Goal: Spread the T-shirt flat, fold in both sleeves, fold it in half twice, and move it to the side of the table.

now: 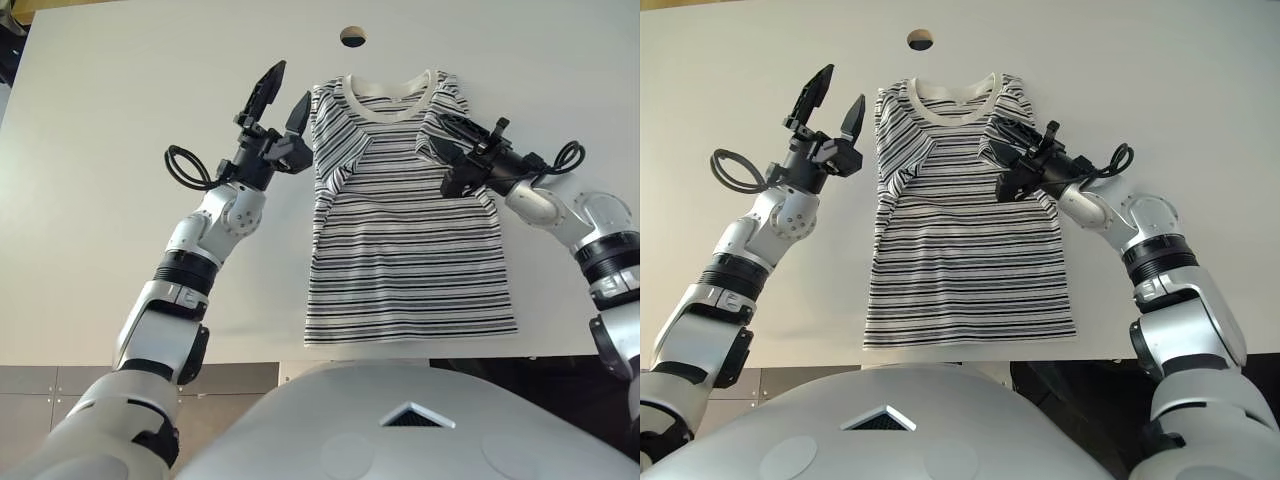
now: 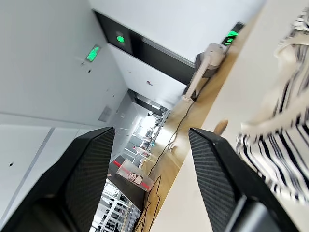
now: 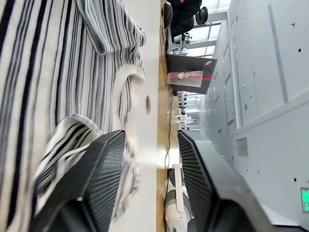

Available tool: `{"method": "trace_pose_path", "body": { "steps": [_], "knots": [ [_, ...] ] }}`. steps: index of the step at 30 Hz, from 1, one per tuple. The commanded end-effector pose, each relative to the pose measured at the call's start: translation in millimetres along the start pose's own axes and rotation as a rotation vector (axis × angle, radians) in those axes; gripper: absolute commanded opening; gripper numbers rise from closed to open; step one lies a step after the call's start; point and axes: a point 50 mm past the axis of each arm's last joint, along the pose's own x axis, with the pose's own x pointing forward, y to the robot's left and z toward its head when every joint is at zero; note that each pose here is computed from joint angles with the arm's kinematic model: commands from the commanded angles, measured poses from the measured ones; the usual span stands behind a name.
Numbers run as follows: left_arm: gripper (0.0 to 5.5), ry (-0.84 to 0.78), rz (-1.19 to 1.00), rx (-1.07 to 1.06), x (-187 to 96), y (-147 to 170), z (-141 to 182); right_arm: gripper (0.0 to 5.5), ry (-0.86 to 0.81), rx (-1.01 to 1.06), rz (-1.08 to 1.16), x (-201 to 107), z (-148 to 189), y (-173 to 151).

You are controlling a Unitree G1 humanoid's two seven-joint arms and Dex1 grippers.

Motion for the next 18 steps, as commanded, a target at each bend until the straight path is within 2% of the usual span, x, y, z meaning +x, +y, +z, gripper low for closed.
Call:
{"method": "trace_pose_path", "body": {
  "steps": [1,4,5,8,11,14,18],
  "knots": [
    [2.84,-0.044,-0.242,-0.014,-41,8,-7,2.72,0.020,0.172,-0.077,-59,3,-17],
    [2.84,-0.074,-0.477,-0.065,-95,13,0,2.79,0.040,0.267,-0.009,-103,17,-12],
    [3.01,-0.069,-0.533,-0.075,-106,15,3,2.84,0.065,0.266,0.039,-114,21,-8],
    [3.49,-0.030,-0.710,-0.083,-136,22,9,2.84,0.210,0.153,0.307,-154,25,9],
    [3.49,-0.029,-0.957,-0.096,-165,23,20,2.84,0.248,0.059,0.599,-175,31,19],
    [3.49,-0.107,-1.121,-0.103,-167,15,31,2.84,0.234,0.013,0.740,-183,38,16],
    [3.49,-0.187,-1.139,-0.112,-155,10,43,2.84,0.253,-0.012,0.735,-184,39,5]
  ]
}}
